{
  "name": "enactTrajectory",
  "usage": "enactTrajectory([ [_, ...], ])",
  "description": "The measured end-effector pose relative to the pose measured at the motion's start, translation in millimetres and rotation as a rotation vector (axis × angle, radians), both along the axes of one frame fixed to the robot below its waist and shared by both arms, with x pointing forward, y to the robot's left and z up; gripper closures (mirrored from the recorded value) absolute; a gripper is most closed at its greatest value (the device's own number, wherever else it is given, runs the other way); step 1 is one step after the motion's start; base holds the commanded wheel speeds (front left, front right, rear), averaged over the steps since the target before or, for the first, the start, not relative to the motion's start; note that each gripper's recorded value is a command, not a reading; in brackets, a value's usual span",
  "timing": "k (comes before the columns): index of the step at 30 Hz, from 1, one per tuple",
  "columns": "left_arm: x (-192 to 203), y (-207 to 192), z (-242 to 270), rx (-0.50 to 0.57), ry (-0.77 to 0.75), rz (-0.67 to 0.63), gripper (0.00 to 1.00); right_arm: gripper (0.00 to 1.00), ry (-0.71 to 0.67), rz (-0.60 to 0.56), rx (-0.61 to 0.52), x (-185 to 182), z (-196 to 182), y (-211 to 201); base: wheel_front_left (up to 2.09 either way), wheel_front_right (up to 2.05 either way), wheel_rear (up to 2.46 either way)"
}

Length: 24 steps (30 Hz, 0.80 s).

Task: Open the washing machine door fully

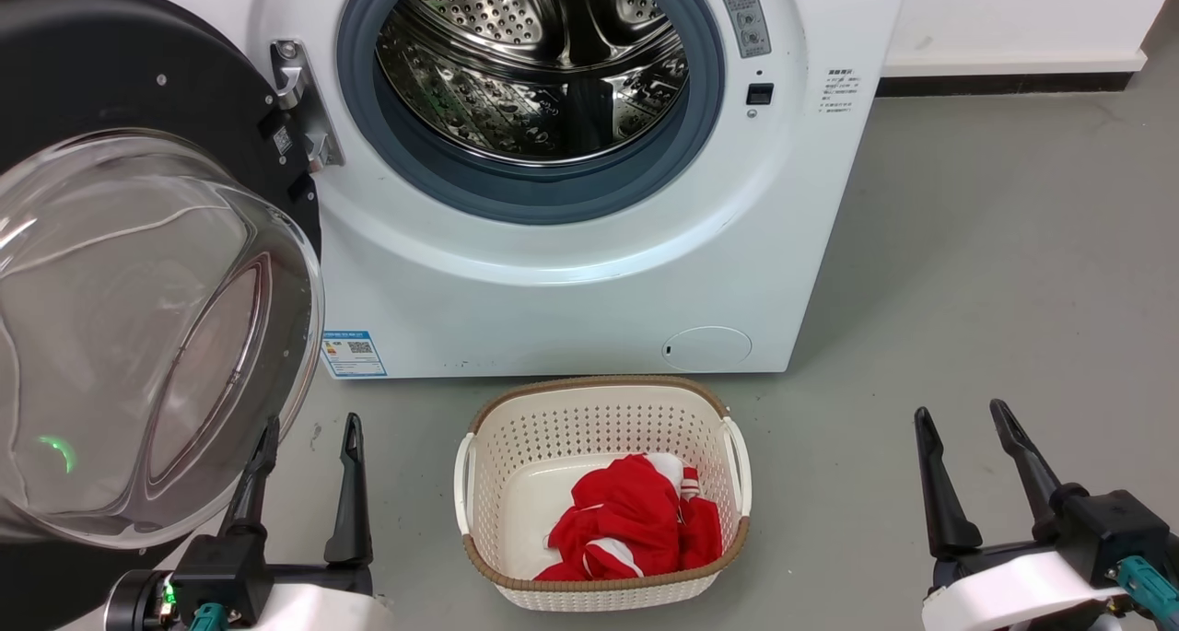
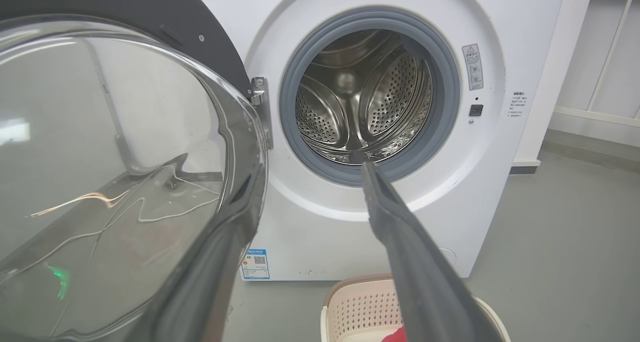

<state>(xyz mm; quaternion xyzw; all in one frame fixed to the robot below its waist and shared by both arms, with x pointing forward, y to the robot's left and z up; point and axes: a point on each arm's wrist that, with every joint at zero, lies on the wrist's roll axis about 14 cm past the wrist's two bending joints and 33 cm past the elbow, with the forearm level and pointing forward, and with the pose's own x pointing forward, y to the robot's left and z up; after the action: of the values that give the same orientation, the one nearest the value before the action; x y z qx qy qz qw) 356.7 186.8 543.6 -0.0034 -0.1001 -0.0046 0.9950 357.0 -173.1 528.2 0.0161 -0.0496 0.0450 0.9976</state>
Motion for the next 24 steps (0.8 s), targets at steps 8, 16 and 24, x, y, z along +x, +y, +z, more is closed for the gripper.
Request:
enactTrajectory([
  [8,0.0,-0.1,0.6,0.002,-0.002,-0.003,0.0,0.0,-0.001,-0.004,0.009,-1.2,-0.9,-1.1,0.0,0.0,0.0],
  [16,-3.1,4.7,-25.5,-0.07,0.094,0.011,1.0,1.0,0.058,-0.01,0.08,-6.3,-18.5,-2.4,0.0,0.0,0.0],
  [24,-1.2,10.2,-31.9,-0.236,0.125,0.021,1.0,1.0,0.088,-0.025,0.245,-4.4,-23.8,-7.2,0.0,0.0,0.0],
])
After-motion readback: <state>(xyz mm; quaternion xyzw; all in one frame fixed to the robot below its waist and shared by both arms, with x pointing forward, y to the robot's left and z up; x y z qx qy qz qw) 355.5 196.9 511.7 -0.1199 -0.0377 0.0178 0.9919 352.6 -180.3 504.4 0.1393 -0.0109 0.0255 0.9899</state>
